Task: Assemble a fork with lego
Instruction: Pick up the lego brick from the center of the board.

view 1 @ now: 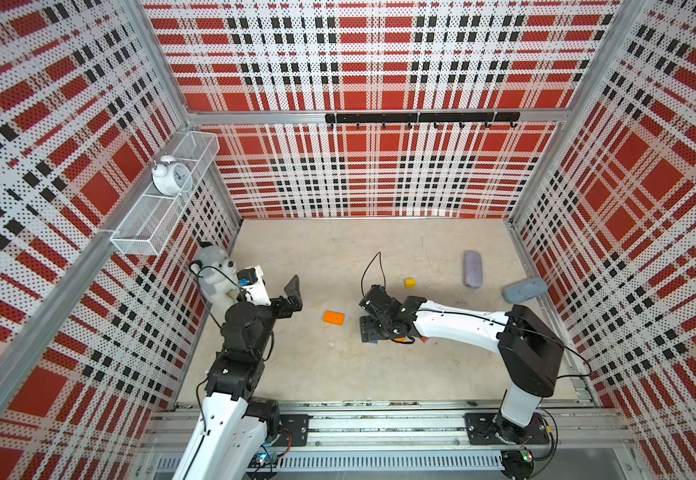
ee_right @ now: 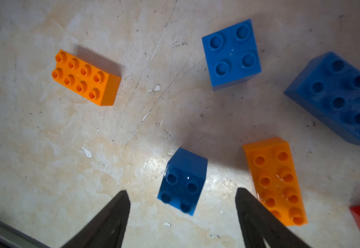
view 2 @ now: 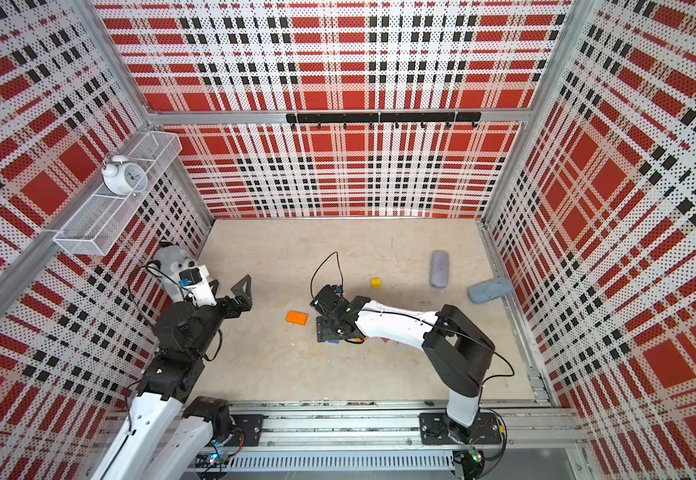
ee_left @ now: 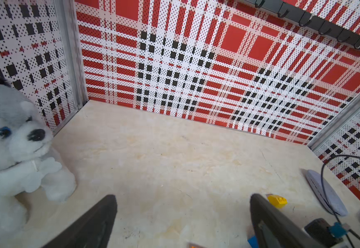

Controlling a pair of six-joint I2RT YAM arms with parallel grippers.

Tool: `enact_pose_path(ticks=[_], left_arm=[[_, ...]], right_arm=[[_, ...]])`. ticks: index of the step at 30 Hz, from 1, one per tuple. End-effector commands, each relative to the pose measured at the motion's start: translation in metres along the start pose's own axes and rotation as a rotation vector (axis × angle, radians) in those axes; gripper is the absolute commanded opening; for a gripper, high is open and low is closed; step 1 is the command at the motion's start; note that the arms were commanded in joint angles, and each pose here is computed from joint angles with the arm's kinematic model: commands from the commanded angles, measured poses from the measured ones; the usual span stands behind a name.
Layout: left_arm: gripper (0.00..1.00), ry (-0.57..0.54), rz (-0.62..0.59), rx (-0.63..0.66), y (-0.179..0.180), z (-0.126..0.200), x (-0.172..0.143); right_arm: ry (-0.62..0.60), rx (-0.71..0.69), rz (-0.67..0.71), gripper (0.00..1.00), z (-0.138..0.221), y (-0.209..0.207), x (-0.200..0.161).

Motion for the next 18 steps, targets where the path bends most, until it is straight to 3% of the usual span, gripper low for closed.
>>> enact_pose_path(ticks=[1, 6, 10, 18], left_arm=[[0.98, -0.019, 0.007, 0.008, 0.003, -0.003, 0.002], [0.98, 0.003, 0.01, -0.02, 0.0, -0.007, -0.001], [0.98, 0.015, 0.012, -0.033, -0.001, -0.009, -0.004], [0.98, 0.05, -0.034, -0.168, -0.018, -0.005, -0.006]], right_arm=[[0.044, 0.001, -0.008, 0.77, -0.01, 0.008, -0.004], [0.072, -0.019, -0.011, 0.67, -0.019, 0.008, -0.006], [0.09, -0.033, -0.003, 0.53, -0.024, 0.008, -0.008], [0.063, -0.057, 0.03, 0.3, -0.013, 0.006, -0.002]])
Point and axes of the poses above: each gripper's point midway between its finger pads, its own z axis back along the fingers, its own y axis along the line the jaws close on, x = y × z, the point moved 5 cm from there along z, back along the fingers, and after that the axes turned 5 degrees about -z, right-handed, at the moved point
